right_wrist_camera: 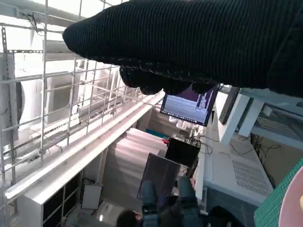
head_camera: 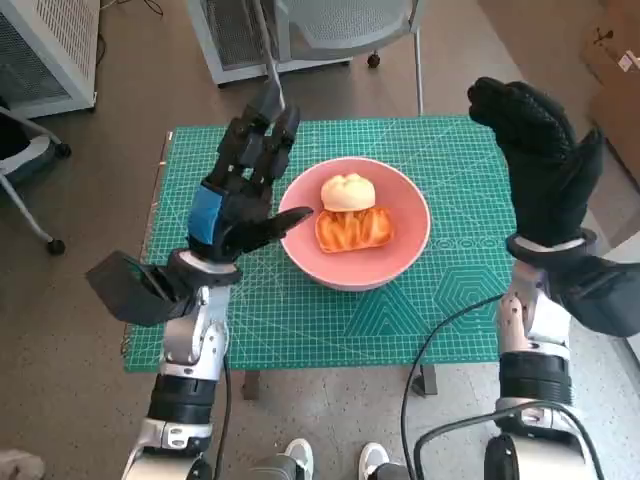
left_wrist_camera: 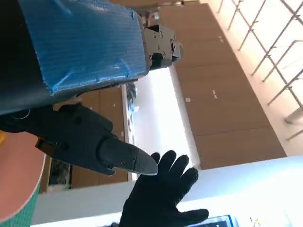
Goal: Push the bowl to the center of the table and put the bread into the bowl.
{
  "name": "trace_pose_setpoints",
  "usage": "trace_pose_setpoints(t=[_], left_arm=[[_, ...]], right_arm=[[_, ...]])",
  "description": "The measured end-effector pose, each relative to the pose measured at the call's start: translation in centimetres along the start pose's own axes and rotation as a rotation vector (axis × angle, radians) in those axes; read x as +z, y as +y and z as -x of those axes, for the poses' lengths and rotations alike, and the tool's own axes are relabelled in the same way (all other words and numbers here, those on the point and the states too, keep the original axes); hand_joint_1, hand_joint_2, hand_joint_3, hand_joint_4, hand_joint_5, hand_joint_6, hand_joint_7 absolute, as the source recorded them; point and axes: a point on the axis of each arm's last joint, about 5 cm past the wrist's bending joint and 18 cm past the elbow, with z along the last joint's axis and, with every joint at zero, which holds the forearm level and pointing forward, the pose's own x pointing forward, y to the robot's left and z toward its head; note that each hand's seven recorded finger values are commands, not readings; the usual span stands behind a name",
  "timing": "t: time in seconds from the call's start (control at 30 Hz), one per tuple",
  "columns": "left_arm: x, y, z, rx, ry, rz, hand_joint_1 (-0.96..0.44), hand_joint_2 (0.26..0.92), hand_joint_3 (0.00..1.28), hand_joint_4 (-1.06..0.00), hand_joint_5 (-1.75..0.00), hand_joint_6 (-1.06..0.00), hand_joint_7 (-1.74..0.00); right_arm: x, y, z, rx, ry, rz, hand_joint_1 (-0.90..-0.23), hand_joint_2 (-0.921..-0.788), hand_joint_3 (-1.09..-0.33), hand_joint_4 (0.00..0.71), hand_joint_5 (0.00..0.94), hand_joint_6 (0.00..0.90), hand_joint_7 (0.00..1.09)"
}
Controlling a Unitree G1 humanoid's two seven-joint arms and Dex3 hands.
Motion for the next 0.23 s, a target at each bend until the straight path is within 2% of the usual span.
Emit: trace_pose_setpoints(t=[0.23], left_arm=[[0.21, -0.01, -0.07, 0.0, -0.001, 0.005, -0.44, 0.919, 0.05, 0.0, 0.0, 0.0, -0.28]], right_arm=[[0.06, 0.03, -0.14, 0.017, 0.003, 0.016, -0.643, -0.921, -0.59, 0.238, 0.0, 0.364, 0.0]])
